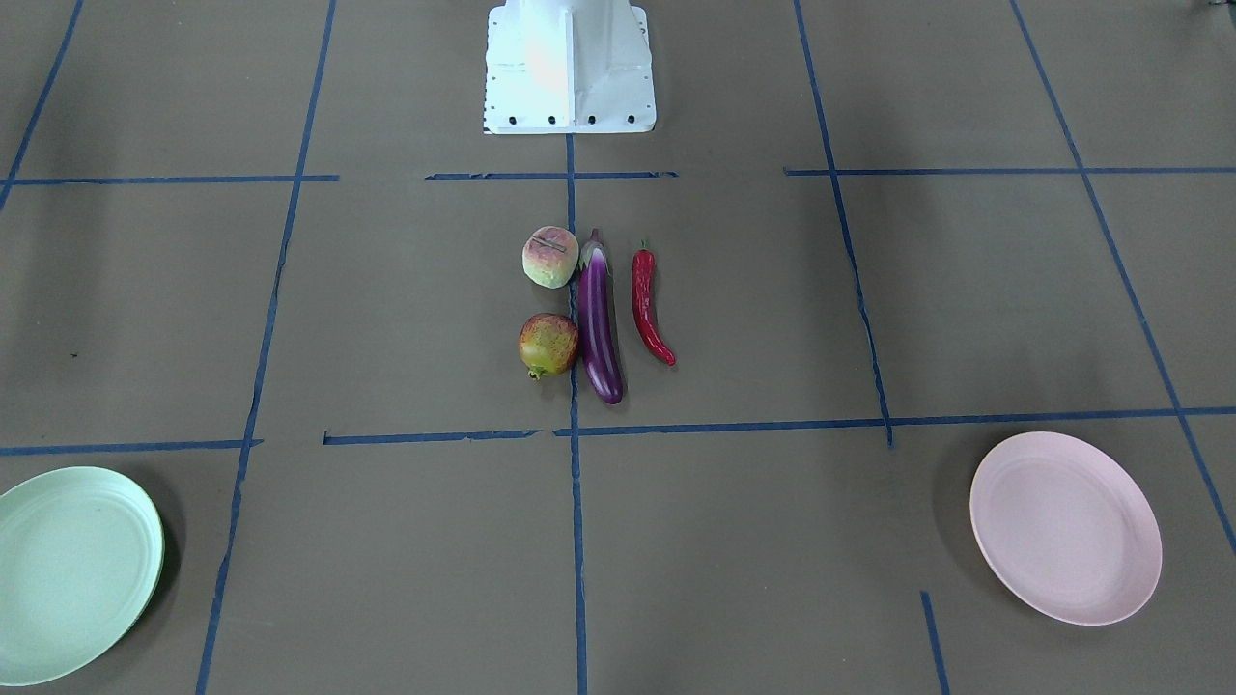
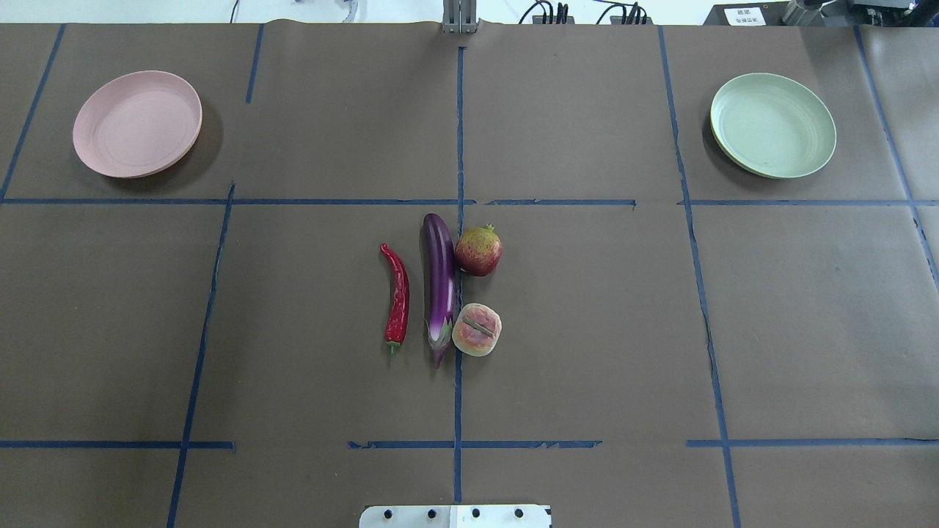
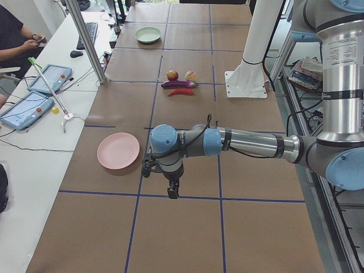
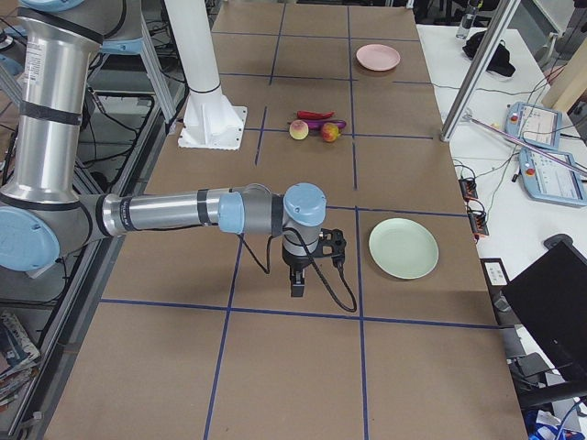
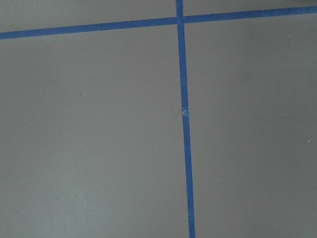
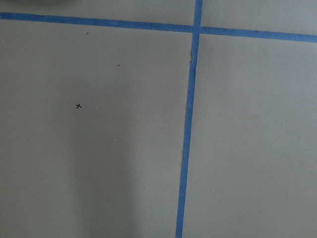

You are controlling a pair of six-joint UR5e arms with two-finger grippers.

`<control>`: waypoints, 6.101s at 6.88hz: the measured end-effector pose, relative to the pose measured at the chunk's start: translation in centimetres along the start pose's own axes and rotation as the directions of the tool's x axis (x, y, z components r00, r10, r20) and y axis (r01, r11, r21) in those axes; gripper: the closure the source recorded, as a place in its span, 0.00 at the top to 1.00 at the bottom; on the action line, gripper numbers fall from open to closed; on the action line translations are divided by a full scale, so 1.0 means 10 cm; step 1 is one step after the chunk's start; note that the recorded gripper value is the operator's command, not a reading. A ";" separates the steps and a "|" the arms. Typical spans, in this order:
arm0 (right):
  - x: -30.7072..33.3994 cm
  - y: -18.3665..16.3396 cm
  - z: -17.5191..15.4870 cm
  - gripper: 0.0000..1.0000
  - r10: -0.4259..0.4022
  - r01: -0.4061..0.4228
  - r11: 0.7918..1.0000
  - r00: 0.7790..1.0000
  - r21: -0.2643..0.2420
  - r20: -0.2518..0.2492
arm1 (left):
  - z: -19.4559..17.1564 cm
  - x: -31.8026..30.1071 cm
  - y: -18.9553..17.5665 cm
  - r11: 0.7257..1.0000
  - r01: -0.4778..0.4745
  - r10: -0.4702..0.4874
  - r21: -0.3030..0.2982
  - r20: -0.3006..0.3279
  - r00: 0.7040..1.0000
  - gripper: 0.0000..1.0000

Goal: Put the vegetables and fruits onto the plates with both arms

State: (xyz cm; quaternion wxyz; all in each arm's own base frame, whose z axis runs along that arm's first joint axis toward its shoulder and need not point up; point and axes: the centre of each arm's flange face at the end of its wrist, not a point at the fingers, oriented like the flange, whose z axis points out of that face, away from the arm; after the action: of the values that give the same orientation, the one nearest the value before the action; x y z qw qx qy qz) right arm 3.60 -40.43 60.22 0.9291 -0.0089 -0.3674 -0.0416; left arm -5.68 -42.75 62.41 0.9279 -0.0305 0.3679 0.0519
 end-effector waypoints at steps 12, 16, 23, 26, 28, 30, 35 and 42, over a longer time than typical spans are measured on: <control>-1.36 -0.50 0.00 1.00 -0.143 0.136 0.987 0.985 0.080 0.096 | -0.07 0.08 -0.13 0.999 -0.034 0.035 0.025 -0.011 0.999 1.00; -3.68 -0.93 -0.08 1.00 -0.008 -0.008 0.997 0.977 0.073 0.214 | -0.10 0.11 -0.14 0.997 -0.056 0.057 0.047 -0.010 0.998 1.00; -6.64 -0.13 0.65 0.98 0.276 -0.300 0.952 0.928 0.061 0.250 | -0.07 0.08 -0.12 0.997 -0.060 0.060 0.053 -0.009 0.998 1.00; -7.10 -0.25 0.94 0.99 0.365 -0.387 0.920 0.906 0.069 0.216 | -0.07 0.08 -0.12 0.997 -0.059 0.059 0.053 -0.009 0.998 1.00; -7.21 -0.22 1.16 0.99 0.414 -0.434 0.897 0.890 0.078 0.188 | -0.07 0.09 -0.12 0.997 -0.059 0.060 0.056 -0.023 0.998 1.00; -7.22 -0.19 1.31 0.99 0.423 -0.439 0.895 0.892 0.081 0.163 | -0.07 0.10 -0.12 0.997 -0.059 0.061 0.057 -0.033 0.998 1.00; -7.28 -0.21 1.70 0.11 0.423 -0.439 0.895 0.890 0.073 0.168 | -0.07 0.10 -0.11 0.996 -0.061 0.063 0.057 -0.035 0.997 1.00; -5.76 -0.35 0.68 0.01 0.376 -0.406 0.901 0.906 0.153 0.194 | -0.11 0.14 -0.12 0.996 -0.066 0.068 0.065 -0.034 0.997 1.00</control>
State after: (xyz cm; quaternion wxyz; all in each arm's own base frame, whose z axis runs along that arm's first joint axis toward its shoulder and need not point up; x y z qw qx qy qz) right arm -43.15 -39.48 25.81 0.8825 0.0026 -0.4335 0.1823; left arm -5.22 -43.91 60.69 0.9193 0.0105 0.3871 0.0705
